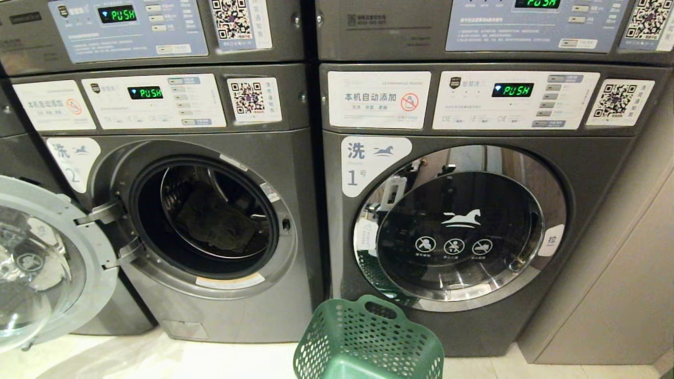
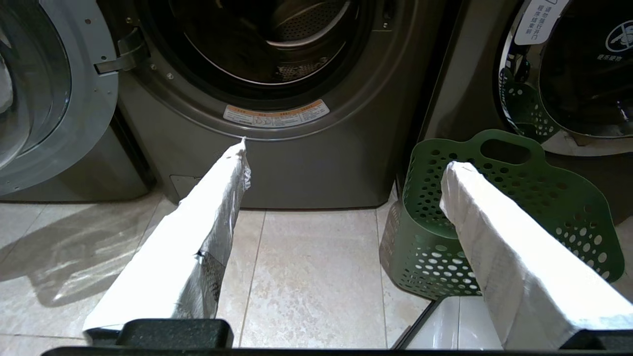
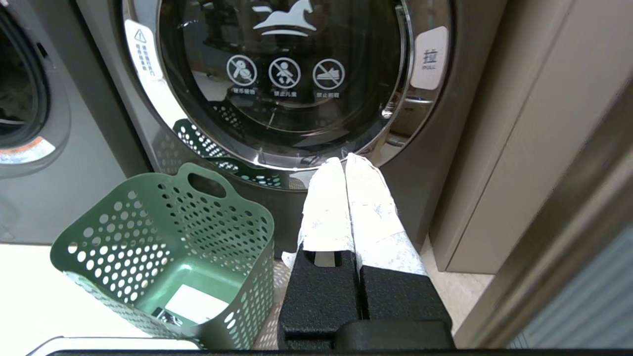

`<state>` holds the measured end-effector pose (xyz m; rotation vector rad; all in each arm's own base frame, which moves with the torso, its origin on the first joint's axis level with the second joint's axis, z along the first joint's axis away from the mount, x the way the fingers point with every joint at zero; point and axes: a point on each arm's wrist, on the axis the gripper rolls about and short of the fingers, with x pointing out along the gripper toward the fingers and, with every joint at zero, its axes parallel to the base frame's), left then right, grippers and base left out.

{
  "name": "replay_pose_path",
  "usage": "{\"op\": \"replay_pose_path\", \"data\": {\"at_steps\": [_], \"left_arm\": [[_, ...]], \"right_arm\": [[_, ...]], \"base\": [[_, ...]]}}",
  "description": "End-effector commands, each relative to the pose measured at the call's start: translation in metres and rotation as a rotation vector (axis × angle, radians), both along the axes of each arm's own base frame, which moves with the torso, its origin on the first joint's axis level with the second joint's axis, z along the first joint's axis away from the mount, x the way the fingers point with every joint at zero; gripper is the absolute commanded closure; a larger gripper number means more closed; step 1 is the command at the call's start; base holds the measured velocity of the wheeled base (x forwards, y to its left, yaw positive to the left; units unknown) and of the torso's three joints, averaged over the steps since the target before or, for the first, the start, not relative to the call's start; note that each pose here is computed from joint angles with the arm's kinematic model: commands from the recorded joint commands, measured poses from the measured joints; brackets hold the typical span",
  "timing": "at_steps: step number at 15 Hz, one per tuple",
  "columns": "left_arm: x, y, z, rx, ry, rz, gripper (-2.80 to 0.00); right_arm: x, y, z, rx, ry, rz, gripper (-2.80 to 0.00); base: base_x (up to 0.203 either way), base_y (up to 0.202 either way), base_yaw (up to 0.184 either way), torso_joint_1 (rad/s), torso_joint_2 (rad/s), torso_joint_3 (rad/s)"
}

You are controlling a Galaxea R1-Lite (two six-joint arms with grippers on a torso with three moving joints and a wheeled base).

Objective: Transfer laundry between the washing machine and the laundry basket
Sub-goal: Pick a cloth and place it into the basket

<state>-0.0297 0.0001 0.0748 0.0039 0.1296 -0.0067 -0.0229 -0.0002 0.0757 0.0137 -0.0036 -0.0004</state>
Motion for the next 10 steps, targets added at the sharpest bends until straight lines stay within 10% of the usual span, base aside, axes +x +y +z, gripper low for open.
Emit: {"op": "replay_pose_path", "data": {"at_steps": [1, 10], "left_arm": [[-0.0002, 0.0, -0.0001, 0.001, -0.002, -0.001, -2.8], [-0.0002, 0.0002, -0.0001, -0.001, -0.002, 0.008, -2.8]], "right_arm": [[-0.0001, 0.0, 0.0, 0.0, -0.001, 0.0, 0.0], [-0.0001, 0.0001, 0.0, -0.012, -0.001, 0.003, 0.0]], "base": [[0.0, 0.0, 0.0, 0.0, 0.0, 0.0], [0.0, 0.159, -0.002, 0.003, 0.0, 0.001]]}}
